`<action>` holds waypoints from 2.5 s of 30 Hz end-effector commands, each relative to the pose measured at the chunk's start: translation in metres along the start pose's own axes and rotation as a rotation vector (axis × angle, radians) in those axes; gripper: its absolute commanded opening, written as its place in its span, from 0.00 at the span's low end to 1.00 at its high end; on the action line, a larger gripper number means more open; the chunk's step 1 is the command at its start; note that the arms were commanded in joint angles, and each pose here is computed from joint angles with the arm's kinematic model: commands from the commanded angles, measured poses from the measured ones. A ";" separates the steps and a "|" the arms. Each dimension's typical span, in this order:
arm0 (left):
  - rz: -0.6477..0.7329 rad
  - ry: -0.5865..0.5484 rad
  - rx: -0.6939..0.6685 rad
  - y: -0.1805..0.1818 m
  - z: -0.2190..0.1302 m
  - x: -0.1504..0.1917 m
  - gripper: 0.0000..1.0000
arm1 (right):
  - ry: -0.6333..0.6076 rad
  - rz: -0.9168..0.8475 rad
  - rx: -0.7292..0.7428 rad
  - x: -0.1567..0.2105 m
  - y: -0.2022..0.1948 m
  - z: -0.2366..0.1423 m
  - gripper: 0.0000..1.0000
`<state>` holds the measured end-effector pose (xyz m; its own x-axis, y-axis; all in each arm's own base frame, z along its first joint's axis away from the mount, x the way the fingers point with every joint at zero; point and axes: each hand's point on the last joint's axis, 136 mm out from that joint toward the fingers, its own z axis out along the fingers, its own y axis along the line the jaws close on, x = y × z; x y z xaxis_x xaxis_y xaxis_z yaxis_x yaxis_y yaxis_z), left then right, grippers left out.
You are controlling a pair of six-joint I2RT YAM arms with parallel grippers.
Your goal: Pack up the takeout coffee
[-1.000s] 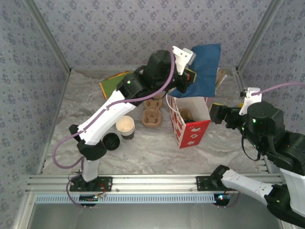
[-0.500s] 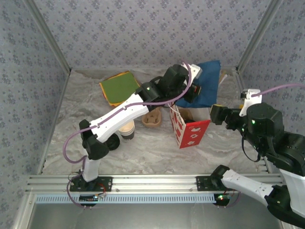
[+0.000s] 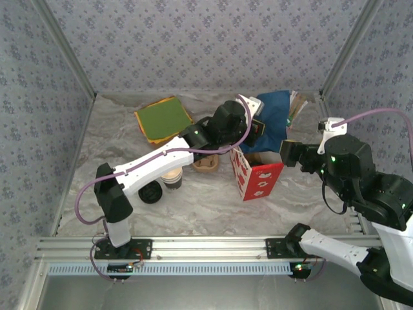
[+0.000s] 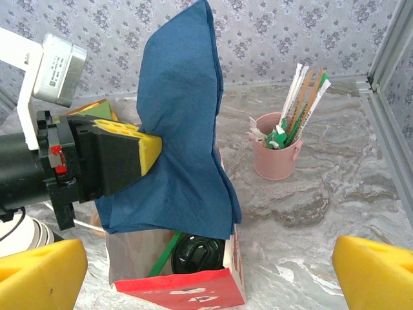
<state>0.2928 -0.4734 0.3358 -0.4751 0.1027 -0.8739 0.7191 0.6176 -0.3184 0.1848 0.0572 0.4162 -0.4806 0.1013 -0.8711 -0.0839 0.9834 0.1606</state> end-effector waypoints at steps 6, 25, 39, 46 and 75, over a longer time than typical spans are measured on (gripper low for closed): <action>-0.023 -0.015 -0.002 0.005 -0.005 0.001 0.11 | -0.005 -0.004 0.026 -0.001 -0.005 0.001 1.00; -0.007 -0.077 -0.054 0.008 -0.042 -0.030 0.83 | 0.026 -0.004 0.038 0.000 0.000 0.018 1.00; 0.020 -0.024 -0.080 0.005 -0.033 -0.050 0.90 | 0.060 0.033 0.050 0.005 -0.004 0.027 1.00; 0.013 -0.042 -0.167 0.021 -0.054 -0.068 0.99 | 0.101 0.053 0.082 0.013 -0.010 0.041 1.00; -0.293 0.028 -1.295 0.363 -0.343 0.152 1.00 | 0.130 0.219 0.489 0.140 -0.166 0.207 1.00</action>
<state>0.3029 0.0160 0.2246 -0.5779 -0.1855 -0.7948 -0.3659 0.9294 0.0491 0.2875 -0.0514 0.1705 -0.6145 0.3821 -0.6902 0.4477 0.8892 0.0936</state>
